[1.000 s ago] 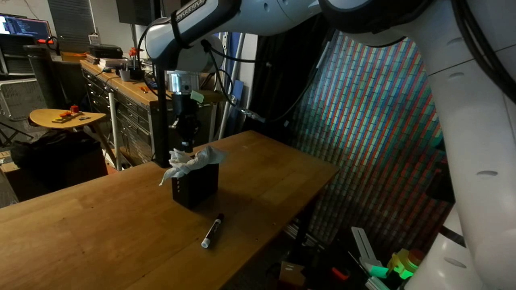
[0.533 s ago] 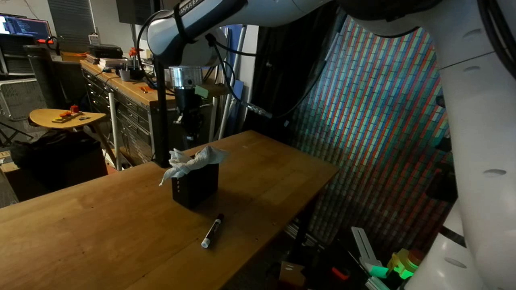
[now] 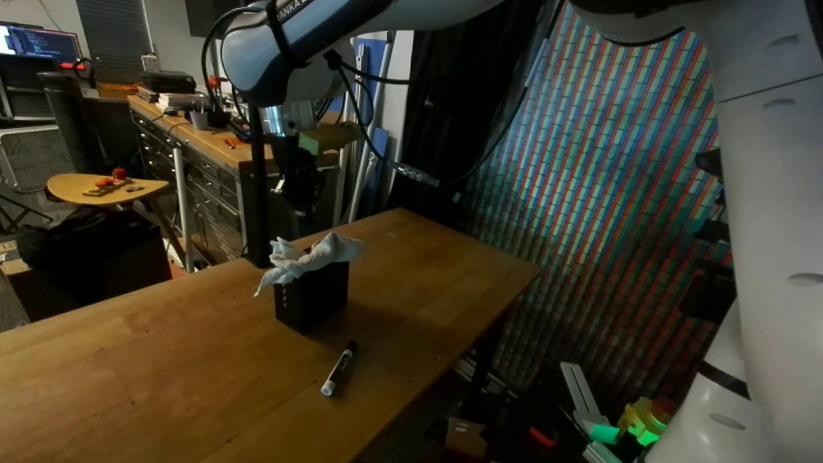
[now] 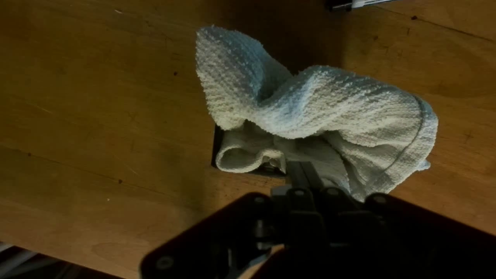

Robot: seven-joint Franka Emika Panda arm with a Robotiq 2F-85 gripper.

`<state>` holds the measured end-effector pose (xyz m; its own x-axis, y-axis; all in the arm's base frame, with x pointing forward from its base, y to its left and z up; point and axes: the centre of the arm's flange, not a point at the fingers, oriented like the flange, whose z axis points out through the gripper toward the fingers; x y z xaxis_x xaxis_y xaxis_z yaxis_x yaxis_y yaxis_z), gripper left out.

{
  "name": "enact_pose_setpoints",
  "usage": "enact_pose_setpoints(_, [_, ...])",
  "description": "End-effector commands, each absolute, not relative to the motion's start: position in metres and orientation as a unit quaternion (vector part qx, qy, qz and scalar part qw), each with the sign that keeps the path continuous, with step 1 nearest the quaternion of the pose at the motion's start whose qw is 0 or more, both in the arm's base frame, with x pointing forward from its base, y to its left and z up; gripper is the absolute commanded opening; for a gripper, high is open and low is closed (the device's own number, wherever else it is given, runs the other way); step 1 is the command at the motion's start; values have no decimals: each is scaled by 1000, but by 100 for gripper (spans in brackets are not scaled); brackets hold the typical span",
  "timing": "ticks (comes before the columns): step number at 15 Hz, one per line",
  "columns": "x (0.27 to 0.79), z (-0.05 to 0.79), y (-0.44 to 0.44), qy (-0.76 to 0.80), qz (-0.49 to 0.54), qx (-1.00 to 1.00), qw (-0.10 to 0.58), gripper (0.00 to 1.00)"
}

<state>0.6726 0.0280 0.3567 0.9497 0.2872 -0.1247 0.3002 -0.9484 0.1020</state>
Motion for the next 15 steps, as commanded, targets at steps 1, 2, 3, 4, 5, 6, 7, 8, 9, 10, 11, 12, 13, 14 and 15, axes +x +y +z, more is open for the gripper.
enact_pose_setpoints(1, [652, 358, 36, 114, -51, 989, 77, 3])
enact_pose_setpoints(2, [649, 354, 37, 106, -52, 990, 72, 3])
enact_pose_setpoints(3, [647, 349, 38, 99, -55, 991, 69, 3])
enact_pose_setpoints(4, [645, 344, 37, 94, -56, 992, 66, 3])
enact_pose_setpoints(5, [643, 338, 35, 90, -55, 993, 60, 3])
enact_pose_setpoints(6, [642, 333, 33, 86, -53, 993, 56, 3])
enact_pose_setpoints(7, [642, 327, 29, 84, -50, 994, 53, 3])
enact_pose_setpoints(8, [642, 323, 26, 82, -46, 994, 49, 3])
enact_pose_setpoints(9, [642, 319, 22, 80, -43, 995, 46, 3])
enact_pose_setpoints(10, [643, 317, 19, 78, -38, 995, 42, 3])
enact_pose_setpoints(11, [644, 314, 15, 75, -33, 996, 39, 3])
enact_pose_setpoints(12, [646, 311, 11, 72, -29, 996, 36, 3])
enact_pose_setpoints(13, [646, 309, 8, 68, -25, 997, 32, 3])
enact_pose_setpoints(14, [647, 305, 6, 65, -23, 997, 27, 3])
enact_pose_setpoints(15, [648, 303, 4, 62, -20, 998, 23, 3])
